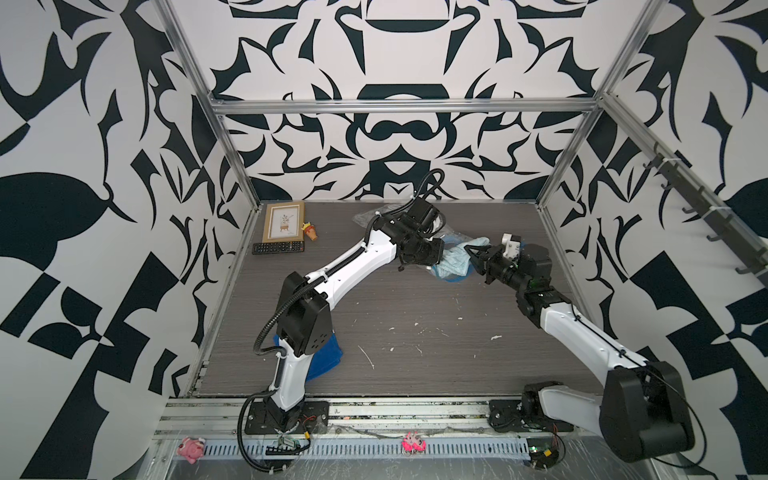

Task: Place the folded towel into the vacuum bag
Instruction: Place the towel in the vacuum bag.

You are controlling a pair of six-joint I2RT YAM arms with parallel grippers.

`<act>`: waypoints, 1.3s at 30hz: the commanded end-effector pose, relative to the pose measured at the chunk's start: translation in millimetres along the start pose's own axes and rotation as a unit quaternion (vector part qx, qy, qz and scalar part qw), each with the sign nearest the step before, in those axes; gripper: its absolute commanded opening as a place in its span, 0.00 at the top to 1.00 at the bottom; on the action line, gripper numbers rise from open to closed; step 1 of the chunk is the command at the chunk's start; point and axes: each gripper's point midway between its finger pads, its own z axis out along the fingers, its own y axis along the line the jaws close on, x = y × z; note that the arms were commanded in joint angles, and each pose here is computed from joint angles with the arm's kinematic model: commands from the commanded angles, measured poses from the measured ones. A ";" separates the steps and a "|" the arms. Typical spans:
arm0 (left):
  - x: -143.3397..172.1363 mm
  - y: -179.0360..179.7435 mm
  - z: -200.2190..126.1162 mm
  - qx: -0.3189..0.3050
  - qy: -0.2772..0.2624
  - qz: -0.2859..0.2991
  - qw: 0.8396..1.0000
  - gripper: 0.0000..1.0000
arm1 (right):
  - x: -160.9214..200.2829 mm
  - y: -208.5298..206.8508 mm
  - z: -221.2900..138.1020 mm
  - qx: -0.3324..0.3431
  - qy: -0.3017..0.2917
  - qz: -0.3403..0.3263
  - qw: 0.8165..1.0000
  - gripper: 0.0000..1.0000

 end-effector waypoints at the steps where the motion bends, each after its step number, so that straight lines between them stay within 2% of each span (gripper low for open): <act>1: -4.0 -12.8 -5.2 0.018 -0.001 -0.004 1.000 1.00 | 6.3 1.8 -5.1 0.008 -0.013 -0.042 0.999 1.00; 10: -5.9 -15.3 -9.6 0.022 -0.008 -0.005 1.000 1.00 | 10.8 -14.5 -4.3 0.056 -0.010 -0.052 0.997 1.00; 16: 1.0 -22.4 -12.3 0.048 -0.001 0.002 0.999 1.00 | -1.0 -22.4 -4.4 0.105 -0.032 -0.054 0.992 1.00; 19: 3.6 -26.2 -11.2 0.062 0.004 0.006 0.998 1.00 | 1.1 -14.6 5.8 0.101 -0.023 -0.058 0.993 1.00; 28: 1.0 -29.9 -14.6 0.072 -0.007 0.014 0.997 1.00 | 41.2 22.6 39.0 0.050 0.039 -0.089 0.994 1.00; 32: 0.7 -28.9 -15.2 0.071 -0.009 0.013 0.997 1.00 | 47.5 21.1 41.9 0.038 0.051 -0.081 0.995 1.00; 37: -3.0 -28.5 -19.9 0.073 -0.016 0.013 0.997 1.00 | 48.1 -2.1 35.5 0.068 0.044 -0.086 0.993 1.00; 38: -4.1 -27.4 -21.8 0.073 -0.017 0.011 0.997 1.00 | 47.0 -8.3 32.4 0.081 0.040 -0.089 0.992 0.94; 39: -5.3 -26.5 -23.3 0.072 -0.019 0.012 0.997 1.00 | 45.3 -13.4 28.7 0.094 0.035 -0.092 0.991 0.84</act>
